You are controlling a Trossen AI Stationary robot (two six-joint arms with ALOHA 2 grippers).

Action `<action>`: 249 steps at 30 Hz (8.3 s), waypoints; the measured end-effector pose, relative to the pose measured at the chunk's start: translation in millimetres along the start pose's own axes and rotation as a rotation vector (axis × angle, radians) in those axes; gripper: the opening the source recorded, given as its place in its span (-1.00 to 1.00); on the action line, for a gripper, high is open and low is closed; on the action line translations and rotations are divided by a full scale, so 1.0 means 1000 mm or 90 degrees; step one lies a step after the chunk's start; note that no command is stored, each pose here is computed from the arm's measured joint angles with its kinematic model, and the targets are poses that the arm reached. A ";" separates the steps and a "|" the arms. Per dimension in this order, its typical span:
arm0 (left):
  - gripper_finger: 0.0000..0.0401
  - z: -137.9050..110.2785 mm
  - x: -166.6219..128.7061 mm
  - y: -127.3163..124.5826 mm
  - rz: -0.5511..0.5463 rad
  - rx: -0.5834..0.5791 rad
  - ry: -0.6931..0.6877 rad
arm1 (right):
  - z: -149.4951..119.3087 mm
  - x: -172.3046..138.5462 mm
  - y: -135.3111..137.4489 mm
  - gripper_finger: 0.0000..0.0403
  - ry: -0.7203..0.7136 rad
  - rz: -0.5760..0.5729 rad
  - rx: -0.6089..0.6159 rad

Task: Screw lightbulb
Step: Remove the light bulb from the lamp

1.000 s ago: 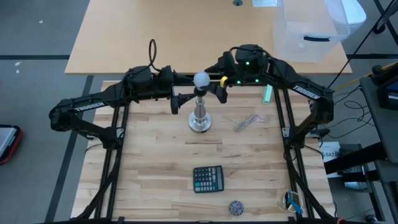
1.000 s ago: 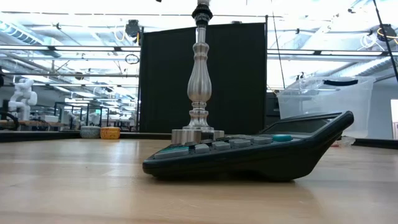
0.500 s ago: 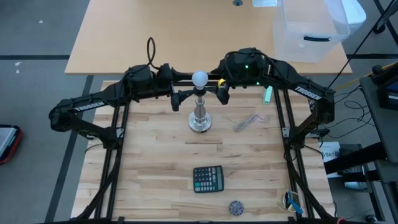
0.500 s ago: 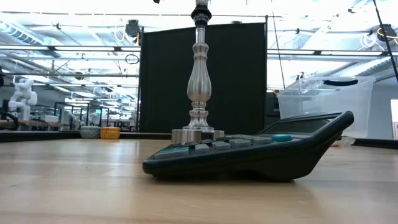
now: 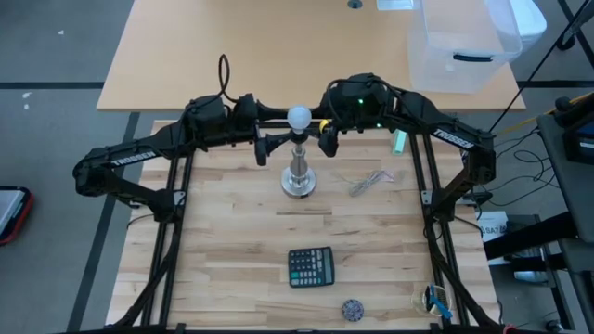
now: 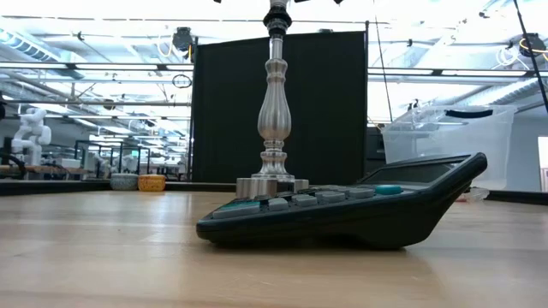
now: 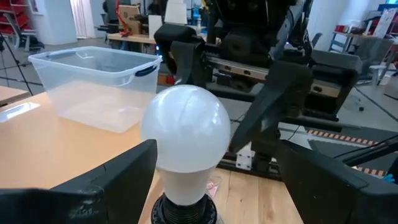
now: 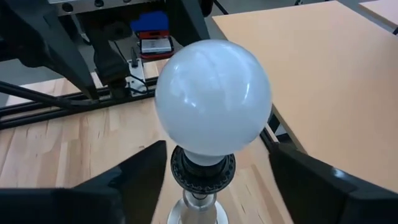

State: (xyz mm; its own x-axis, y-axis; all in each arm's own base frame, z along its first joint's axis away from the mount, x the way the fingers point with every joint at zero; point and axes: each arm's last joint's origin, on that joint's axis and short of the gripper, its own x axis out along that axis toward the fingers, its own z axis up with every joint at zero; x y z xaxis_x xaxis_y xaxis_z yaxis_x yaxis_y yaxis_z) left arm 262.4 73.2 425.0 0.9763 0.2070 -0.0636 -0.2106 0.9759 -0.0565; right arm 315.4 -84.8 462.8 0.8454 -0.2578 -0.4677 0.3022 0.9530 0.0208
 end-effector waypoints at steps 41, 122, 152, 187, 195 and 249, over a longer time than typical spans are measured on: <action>0.66 -0.002 0.001 -0.014 -0.056 -0.026 0.010 | 0.001 0.000 -0.007 -0.75 -0.006 -0.049 -0.023; 0.66 0.005 -0.008 0.010 -0.033 -0.017 -0.011 | 0.008 0.023 0.006 0.33 -0.058 -0.030 -0.006; 0.66 -0.004 0.013 -0.001 -0.078 -0.060 0.002 | 0.002 0.022 -0.015 0.28 -0.027 0.039 -0.322; 0.66 -0.019 0.019 0.005 -0.039 -0.043 0.070 | 0.003 0.023 -0.003 0.23 -0.032 0.023 -0.247; 0.66 -0.016 0.018 0.002 -0.073 -0.038 0.056 | 0.006 0.022 0.003 0.23 -0.057 0.075 -0.169; 0.40 -0.007 -0.011 0.002 -0.036 -0.042 0.073 | -0.071 0.094 0.026 0.24 0.092 0.142 0.029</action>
State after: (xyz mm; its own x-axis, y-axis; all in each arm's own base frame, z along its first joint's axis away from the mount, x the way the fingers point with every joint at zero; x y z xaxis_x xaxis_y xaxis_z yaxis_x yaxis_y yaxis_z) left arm 251.0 72.5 418.6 0.9754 0.1382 -0.1716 -0.1611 0.9786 -0.1281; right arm 371.2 -73.1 356.6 0.8229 -0.0137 -0.5680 0.1376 0.9748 0.1757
